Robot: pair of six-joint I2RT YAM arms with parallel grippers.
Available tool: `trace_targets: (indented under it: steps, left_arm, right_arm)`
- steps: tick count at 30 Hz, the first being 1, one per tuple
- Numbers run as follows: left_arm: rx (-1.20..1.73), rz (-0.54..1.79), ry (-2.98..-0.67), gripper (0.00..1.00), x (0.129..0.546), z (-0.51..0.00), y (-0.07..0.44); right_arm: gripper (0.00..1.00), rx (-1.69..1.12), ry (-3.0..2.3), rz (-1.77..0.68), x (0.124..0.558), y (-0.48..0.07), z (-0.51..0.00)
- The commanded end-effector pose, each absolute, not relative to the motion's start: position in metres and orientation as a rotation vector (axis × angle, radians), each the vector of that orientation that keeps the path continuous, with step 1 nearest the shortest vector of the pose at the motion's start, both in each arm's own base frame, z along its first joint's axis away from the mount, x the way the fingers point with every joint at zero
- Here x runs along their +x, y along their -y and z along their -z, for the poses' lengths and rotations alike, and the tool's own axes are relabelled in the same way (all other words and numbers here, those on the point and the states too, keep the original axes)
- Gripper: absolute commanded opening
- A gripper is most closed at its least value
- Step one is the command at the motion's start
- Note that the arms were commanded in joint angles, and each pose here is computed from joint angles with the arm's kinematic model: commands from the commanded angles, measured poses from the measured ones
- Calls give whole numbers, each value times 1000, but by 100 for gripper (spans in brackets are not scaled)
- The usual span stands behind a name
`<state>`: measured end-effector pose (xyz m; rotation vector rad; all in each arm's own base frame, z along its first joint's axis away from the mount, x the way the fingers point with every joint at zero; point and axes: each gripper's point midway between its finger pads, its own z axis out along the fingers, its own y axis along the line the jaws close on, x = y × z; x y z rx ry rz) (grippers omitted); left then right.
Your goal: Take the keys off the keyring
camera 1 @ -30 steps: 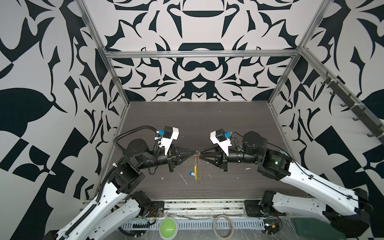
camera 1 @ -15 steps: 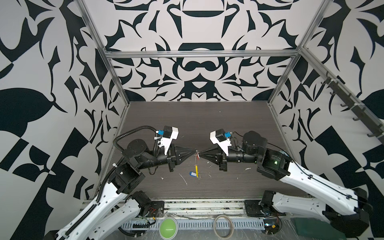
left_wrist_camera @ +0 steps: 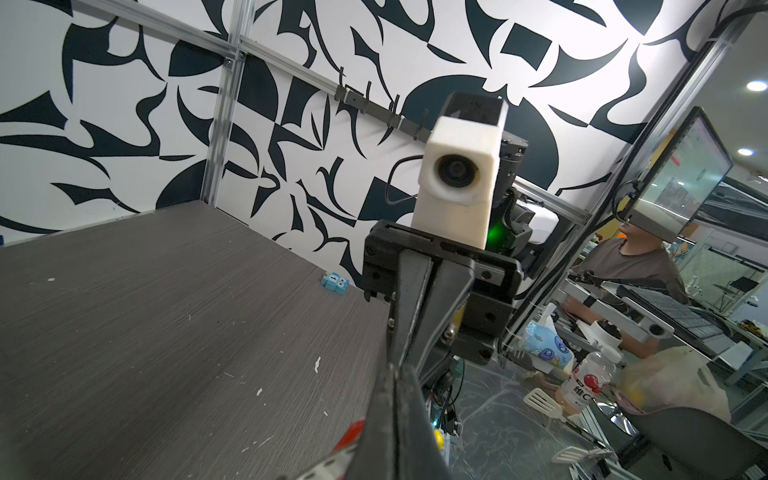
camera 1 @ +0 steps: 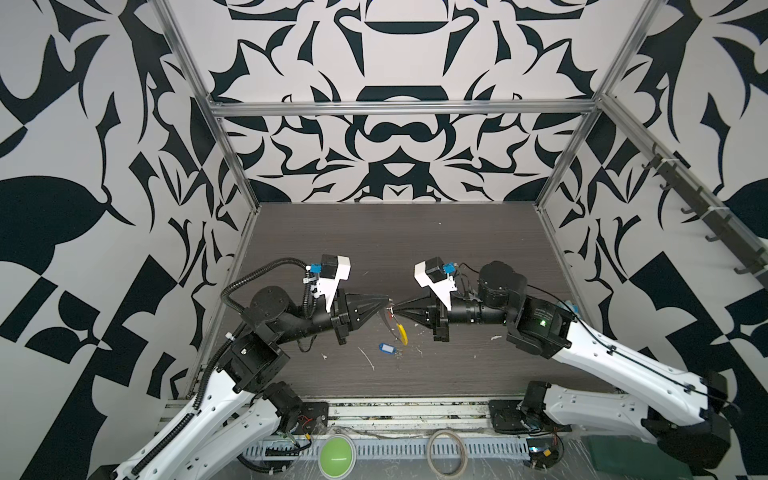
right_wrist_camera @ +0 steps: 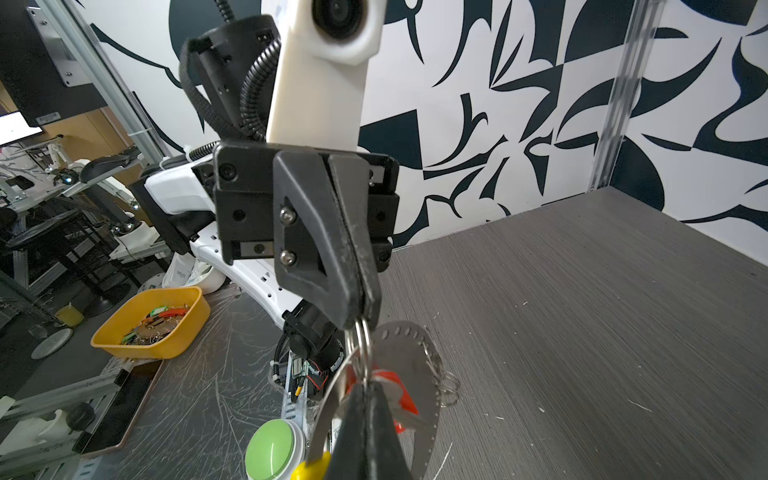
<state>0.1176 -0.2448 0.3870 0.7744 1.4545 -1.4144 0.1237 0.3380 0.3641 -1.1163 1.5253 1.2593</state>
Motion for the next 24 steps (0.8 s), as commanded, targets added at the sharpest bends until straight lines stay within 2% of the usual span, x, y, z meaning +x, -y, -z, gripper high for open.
trace_targets:
  steps: [1,10,18,22,24]
  left_arm:
    - [763,1424,-1355,0,113,-406,240]
    - [752,1422,-1289,0,109,-416,235]
    - [793,1435,-1332,0,105,-411,238]
    - [797,1435,-1333,0,102,-410,236]
    - [800,1438,-1332,0,102,-410,236]
  right_arm:
    - [0,-1081,-1466,-1296,123,-338,-377]
    - [0,-1080,-1485,-1332,124,-345,-365]
    - [0,-1088,-1453,-1297,118,-333,-383]
    - [27,-1091,-1415,-1291,112,-324,-400]
    - [34,-1081,-1396,-1288,111,-321,-408]
